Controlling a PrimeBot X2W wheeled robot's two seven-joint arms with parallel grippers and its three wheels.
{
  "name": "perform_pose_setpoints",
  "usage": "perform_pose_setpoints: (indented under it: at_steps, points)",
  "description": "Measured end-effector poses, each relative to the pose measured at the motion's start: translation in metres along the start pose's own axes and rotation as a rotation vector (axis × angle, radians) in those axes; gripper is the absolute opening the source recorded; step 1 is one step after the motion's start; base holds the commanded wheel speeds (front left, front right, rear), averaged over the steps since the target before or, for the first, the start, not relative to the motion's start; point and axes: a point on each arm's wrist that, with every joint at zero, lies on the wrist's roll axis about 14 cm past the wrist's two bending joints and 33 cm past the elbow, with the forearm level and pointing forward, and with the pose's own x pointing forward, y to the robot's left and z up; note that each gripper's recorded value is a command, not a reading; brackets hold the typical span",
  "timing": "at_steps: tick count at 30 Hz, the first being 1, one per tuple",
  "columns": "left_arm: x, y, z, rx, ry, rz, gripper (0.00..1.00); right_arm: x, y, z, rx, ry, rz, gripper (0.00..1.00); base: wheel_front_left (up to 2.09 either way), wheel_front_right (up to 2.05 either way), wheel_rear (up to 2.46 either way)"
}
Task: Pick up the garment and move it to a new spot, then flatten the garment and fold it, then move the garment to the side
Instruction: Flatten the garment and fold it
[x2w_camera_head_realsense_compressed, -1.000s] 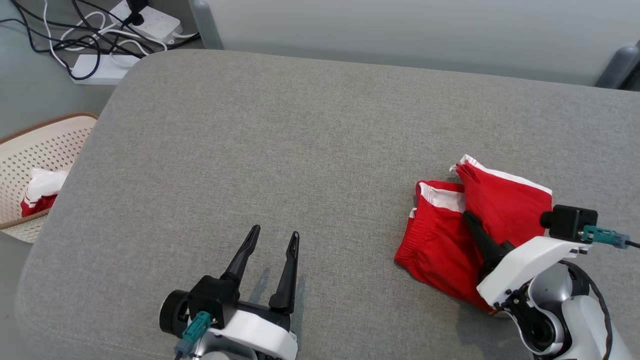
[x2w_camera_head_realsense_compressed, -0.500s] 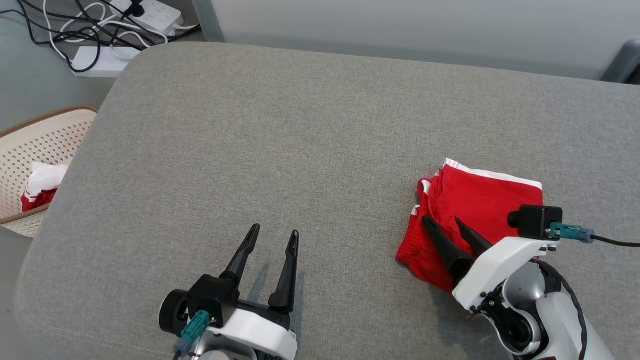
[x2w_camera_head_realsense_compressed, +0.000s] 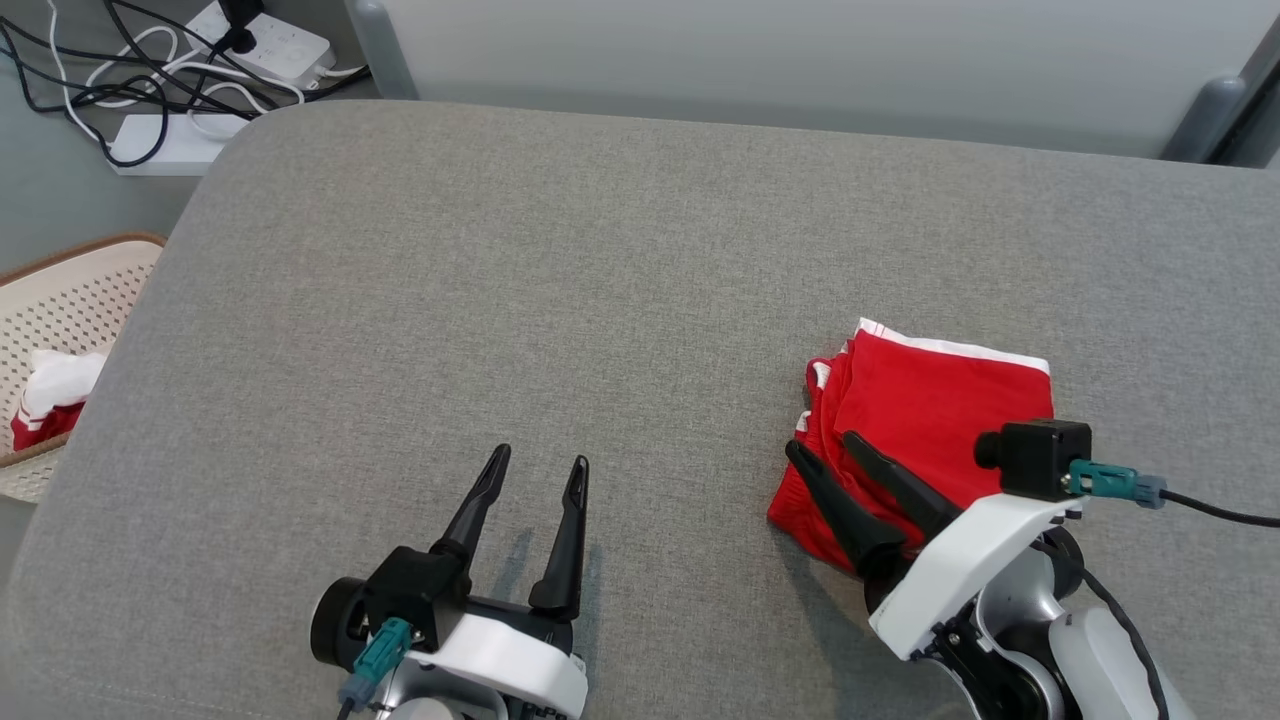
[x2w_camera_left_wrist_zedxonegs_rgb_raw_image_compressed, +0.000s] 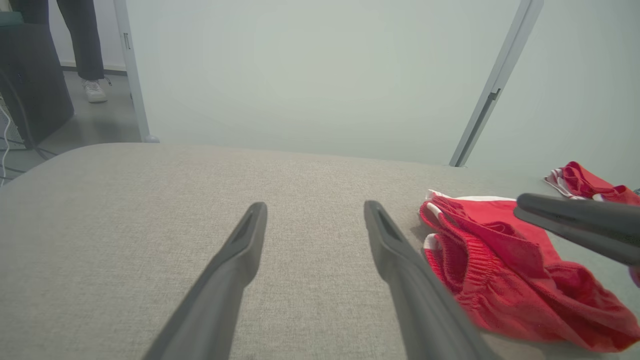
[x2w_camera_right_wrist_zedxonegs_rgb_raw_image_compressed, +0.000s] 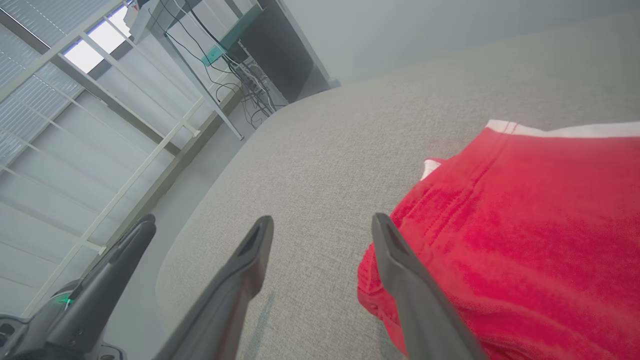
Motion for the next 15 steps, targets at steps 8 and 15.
perform_pose_setpoints:
  at_steps: [8,15]
  points:
    - [0.004,-0.005,0.009,0.009,-0.03,-0.018,1.0,-0.025,-0.018,0.032,-0.14,-0.166,-0.056,1.0,0.0,0.0,0.0]
    - [0.007,-0.007,0.019,0.012,-0.062,-0.028,1.0,-0.053,-0.04,0.058,-0.257,-0.324,-0.144,1.0,0.0,0.0,0.0]
